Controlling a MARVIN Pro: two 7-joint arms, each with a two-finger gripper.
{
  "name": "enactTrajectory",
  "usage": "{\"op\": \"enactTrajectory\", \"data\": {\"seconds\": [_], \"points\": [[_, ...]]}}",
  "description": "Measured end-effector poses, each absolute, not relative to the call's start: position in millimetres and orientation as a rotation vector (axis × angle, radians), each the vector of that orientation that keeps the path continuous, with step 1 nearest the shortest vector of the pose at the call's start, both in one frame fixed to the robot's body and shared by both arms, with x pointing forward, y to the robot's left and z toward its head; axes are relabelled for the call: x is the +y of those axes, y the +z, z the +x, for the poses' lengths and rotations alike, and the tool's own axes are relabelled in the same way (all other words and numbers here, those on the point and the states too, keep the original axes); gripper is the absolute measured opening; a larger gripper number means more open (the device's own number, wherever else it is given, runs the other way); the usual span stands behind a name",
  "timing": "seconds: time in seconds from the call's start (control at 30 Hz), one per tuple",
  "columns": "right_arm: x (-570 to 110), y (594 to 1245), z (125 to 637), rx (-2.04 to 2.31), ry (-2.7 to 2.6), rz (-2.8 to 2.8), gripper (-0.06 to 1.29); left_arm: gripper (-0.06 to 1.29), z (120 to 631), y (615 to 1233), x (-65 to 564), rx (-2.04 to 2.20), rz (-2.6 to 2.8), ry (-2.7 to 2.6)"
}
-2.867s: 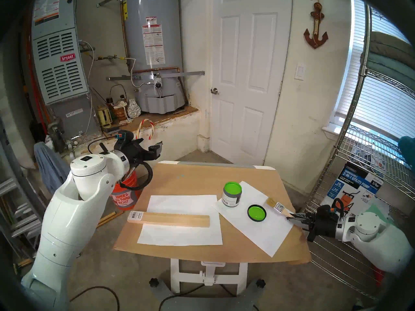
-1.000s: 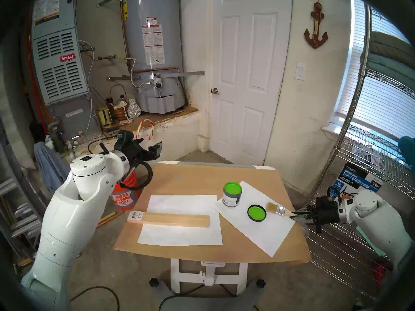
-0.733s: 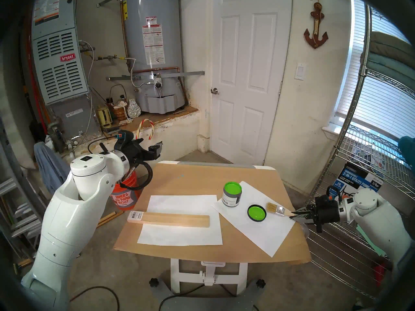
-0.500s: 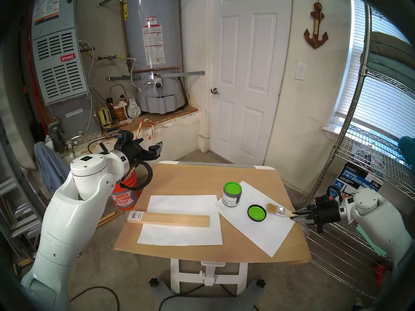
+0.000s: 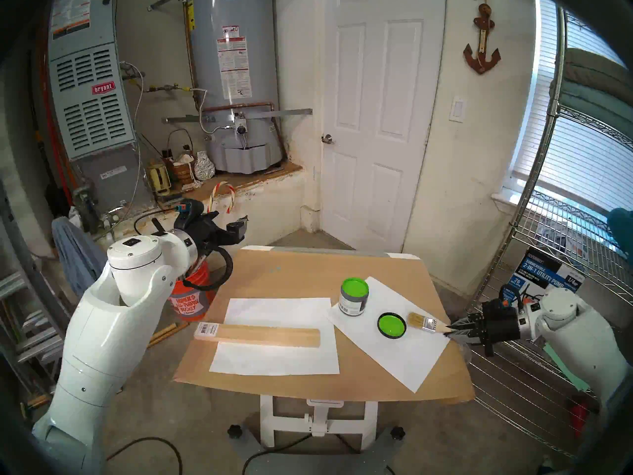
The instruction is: Pick up brush, dip the brush into paint, and paint the wood
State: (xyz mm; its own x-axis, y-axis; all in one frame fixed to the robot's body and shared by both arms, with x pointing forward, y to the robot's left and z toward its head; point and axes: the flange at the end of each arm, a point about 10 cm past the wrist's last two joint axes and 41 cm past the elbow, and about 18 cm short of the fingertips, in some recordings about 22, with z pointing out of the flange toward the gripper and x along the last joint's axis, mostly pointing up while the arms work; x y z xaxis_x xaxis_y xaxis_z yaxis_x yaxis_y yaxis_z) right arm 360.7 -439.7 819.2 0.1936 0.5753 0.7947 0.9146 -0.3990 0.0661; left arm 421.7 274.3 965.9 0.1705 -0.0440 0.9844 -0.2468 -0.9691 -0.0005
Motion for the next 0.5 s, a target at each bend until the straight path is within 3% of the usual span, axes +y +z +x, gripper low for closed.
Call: {"op": "enactTrajectory", "data": {"seconds": [0.5], "points": [[-440.0, 817.9, 359.8, -1.395, -1.064, -2.053, 0.31, 1.25, 421.7, 965.9, 274.3, -0.286, 2.276, 1.905]]}}
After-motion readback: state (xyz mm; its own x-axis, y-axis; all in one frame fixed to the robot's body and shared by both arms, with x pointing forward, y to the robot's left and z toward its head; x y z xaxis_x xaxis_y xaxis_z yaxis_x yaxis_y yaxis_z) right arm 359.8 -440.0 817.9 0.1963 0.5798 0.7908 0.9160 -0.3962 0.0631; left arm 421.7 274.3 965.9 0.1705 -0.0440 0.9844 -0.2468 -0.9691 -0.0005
